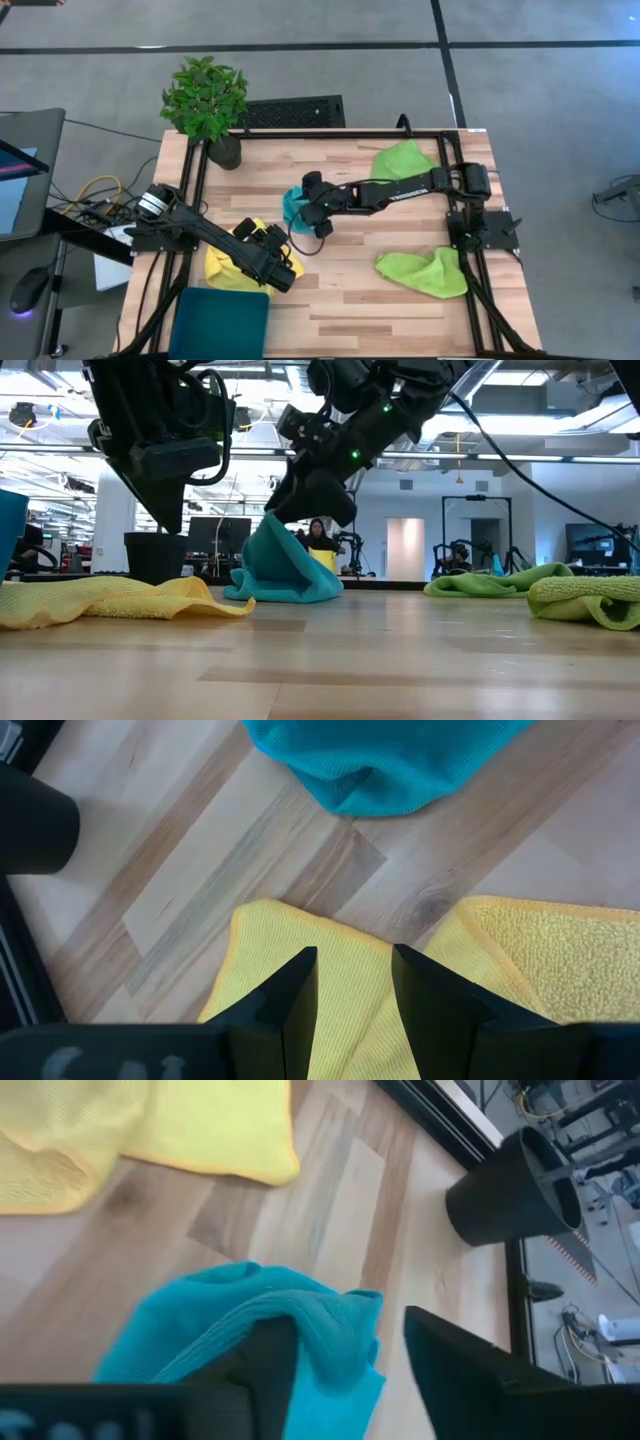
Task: Fold microfiber towels
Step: Fold the blue microfiber towel, then put the blue microfiber towel into the bin
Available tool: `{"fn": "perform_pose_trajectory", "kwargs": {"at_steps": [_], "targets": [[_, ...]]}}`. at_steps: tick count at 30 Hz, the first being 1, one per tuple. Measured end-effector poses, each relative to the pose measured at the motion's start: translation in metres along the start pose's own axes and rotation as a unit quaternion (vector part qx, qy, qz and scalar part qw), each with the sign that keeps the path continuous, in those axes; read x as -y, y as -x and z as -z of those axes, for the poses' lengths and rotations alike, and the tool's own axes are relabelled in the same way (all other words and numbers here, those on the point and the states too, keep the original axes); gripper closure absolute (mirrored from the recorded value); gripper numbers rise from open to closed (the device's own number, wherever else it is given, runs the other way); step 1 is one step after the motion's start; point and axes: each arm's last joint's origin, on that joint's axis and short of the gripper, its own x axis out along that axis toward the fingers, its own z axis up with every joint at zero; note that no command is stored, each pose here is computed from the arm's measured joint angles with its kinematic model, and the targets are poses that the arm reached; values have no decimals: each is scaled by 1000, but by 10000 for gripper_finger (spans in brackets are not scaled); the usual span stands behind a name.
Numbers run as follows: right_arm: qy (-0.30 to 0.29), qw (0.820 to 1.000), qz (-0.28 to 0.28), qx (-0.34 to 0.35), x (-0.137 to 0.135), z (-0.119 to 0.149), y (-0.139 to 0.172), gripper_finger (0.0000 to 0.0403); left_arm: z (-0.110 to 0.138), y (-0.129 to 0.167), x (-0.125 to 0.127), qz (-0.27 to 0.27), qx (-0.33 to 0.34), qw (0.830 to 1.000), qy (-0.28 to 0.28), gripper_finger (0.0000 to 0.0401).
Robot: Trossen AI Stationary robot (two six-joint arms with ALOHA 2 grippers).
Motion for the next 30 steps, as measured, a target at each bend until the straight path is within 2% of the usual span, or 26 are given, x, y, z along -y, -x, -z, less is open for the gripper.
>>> {"fn": "perform_pose_trajectory", "kwargs": {"at_steps": [4, 10, 15, 19, 26, 30], "targets": [[7, 1000, -5, 6, -7, -6, 2, 148, 1, 0, -1, -4, -8, 1000, -2, 278], [7, 1000, 5, 10, -6, -9, 3, 140, 2, 0, -4, -14, -17, 1000, -1, 278], [3, 997, 64, -41, 1, -3, 3, 142, 2, 0, -4, -15, -15, 1000, -1, 278], [-17, 993, 100, -65, 15, -11, 31, 142, 1, 0, -3, -14, -3, 999, -30, 278], [-86, 993, 6, -75, 20, -18, 98, 142, -6, -2, 4, 8, 35, 990, -137, 278], [-95, 992, -44, -76, 13, -22, 126, 142, -12, -10, 16, 57, 70, 980, -179, 278]]}}
